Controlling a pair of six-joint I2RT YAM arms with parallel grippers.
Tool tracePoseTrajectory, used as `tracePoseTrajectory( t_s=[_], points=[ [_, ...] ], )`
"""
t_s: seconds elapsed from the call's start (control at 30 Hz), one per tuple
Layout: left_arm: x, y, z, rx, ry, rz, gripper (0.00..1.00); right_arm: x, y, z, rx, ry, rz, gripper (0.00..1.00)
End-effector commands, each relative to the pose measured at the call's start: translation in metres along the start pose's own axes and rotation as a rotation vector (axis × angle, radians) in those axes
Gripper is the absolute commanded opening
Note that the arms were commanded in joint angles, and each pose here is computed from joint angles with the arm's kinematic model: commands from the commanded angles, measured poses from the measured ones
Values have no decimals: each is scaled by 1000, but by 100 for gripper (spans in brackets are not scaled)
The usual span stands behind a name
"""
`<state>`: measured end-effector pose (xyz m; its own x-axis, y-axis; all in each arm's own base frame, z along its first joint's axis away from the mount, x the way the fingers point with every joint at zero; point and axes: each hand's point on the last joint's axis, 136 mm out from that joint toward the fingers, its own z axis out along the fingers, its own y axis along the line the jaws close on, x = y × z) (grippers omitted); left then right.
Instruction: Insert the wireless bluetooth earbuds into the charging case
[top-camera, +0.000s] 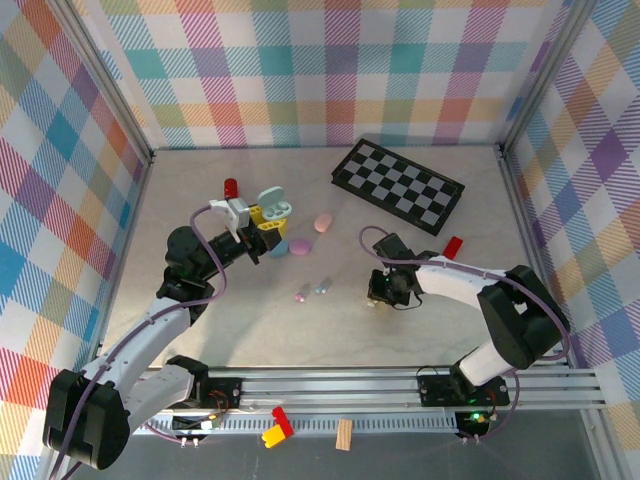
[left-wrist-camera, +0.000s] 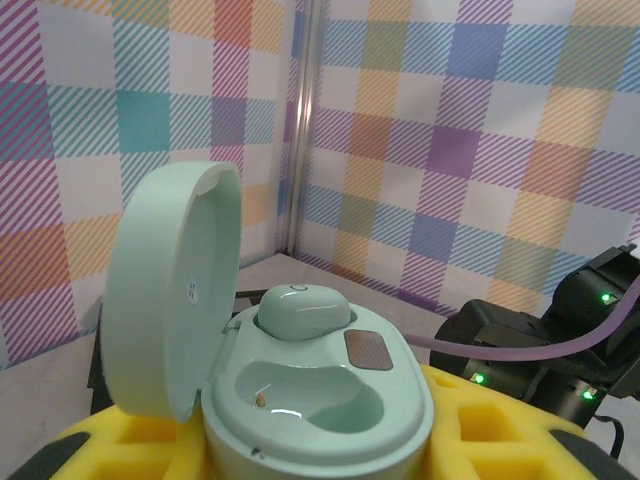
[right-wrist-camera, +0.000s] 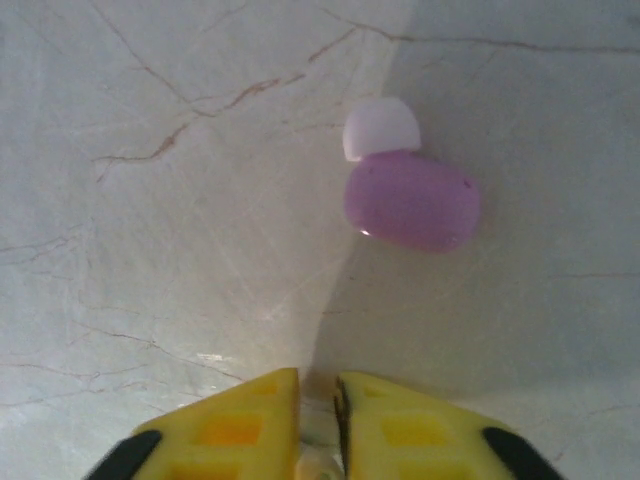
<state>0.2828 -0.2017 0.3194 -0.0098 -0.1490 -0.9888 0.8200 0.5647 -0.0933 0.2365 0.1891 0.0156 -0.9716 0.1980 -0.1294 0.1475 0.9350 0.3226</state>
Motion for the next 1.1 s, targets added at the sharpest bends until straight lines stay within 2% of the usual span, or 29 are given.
tracePoseTrajectory(
  t_s=[0.0,0.13,0.33,0.7,0.83,0.93,1.07],
  points=[
    [-6,1,-1,-1,-7,17,33,-9,-11,-7,69,-46,-27,26],
    [-4,1,-2,-4,-4,12,32,-15,-11,-24,74,-99,-65,39],
    [0,4,-5,-32,-9,15,32,-17,-12,-52,102,-129,-191,41],
    [4,7,-4,-38,-4,10,32,18,7,-41,-34,9,-176,40],
    [4,7,-1,-27,-8,2,32,23,5,-30,-4,35,-170,31],
    [4,6,-1,-24,-6,1,32,21,3,-22,10,41,-155,22],
    [5,6,-2,-28,0,5,32,22,7,-16,-3,57,-145,16]
  ],
)
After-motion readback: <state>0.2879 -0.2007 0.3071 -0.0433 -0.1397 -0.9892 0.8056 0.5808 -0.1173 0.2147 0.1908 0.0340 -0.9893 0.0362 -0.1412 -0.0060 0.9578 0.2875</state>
